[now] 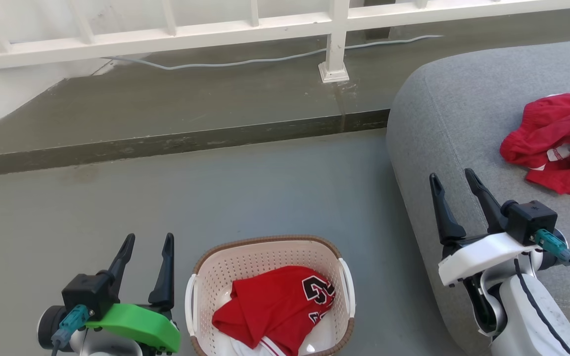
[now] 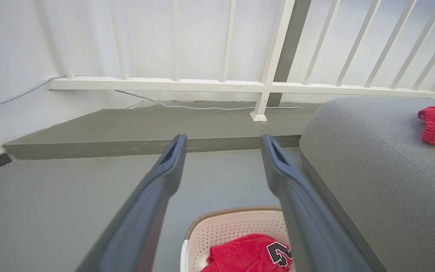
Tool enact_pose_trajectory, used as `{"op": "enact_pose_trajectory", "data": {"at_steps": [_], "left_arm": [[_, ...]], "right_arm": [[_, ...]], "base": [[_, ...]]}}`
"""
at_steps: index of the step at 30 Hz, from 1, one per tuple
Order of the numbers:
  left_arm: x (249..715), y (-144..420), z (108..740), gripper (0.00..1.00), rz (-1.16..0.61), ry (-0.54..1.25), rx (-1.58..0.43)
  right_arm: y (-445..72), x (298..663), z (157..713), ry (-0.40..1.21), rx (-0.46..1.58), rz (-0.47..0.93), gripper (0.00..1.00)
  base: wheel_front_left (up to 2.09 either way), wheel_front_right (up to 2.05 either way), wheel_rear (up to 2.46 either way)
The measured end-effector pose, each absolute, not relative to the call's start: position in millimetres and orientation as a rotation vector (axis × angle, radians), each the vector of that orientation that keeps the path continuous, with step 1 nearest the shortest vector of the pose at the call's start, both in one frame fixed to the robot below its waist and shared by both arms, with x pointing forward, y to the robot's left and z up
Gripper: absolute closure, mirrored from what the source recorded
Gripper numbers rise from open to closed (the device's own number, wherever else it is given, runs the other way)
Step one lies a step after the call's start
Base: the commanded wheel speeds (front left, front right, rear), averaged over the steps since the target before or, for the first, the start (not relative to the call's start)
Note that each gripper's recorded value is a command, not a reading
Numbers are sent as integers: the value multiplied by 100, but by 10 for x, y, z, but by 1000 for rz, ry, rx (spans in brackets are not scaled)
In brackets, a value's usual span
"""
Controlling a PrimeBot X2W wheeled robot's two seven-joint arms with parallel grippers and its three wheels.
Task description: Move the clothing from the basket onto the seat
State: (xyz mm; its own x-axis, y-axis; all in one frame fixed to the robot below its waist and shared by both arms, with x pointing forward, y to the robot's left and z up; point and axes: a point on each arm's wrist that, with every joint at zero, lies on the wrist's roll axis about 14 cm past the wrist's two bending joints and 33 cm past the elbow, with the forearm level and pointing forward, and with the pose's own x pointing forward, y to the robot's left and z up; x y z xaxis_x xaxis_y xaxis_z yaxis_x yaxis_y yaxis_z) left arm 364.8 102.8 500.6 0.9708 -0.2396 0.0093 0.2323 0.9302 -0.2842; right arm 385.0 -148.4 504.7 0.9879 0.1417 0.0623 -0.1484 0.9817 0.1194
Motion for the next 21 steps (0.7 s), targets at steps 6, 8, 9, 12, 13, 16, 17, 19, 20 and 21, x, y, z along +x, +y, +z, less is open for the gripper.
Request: {"op": "enact_pose_trajectory", "data": {"at_steps": [6,8,9,12,13,16,17,19,20,21], "left_arm": [[3646,1010,4992,0,-247,30,-283],[3649,996,4978,0,-251,35,-282],[3650,984,4967,0,-254,38,-281],[3647,927,4912,0,-269,56,-279],[3648,906,4892,0,-273,63,-283],[3643,818,4784,0,-292,105,-289],[3634,777,4722,0,-301,131,-290],[3619,662,4629,0,-326,172,-308],[3614,609,4569,0,-344,194,-296],[3631,577,4532,0,-351,207,-299]], "right_arm": [[-1483,3859,5069,-60,125,146,0],[-1481,3867,5079,-63,126,147,0],[-1482,3872,5078,-63,126,147,0],[-1488,3896,5074,-59,125,141,0],[-1487,3904,5072,-59,125,141,0],[-1479,3931,5044,-47,126,144,0],[-1475,3941,5041,-47,126,145,0],[-1476,3967,5021,-40,127,144,0],[-1479,3982,5010,-36,127,144,0],[-1484,3996,5002,-35,128,142,0]], "base": [[0,0,0],[0,0,0],[0,0,0],[0,0,0],[0,0,0],[0,0,0],[0,0,0],[0,0,0],[0,0,0],[0,0,0]]}}
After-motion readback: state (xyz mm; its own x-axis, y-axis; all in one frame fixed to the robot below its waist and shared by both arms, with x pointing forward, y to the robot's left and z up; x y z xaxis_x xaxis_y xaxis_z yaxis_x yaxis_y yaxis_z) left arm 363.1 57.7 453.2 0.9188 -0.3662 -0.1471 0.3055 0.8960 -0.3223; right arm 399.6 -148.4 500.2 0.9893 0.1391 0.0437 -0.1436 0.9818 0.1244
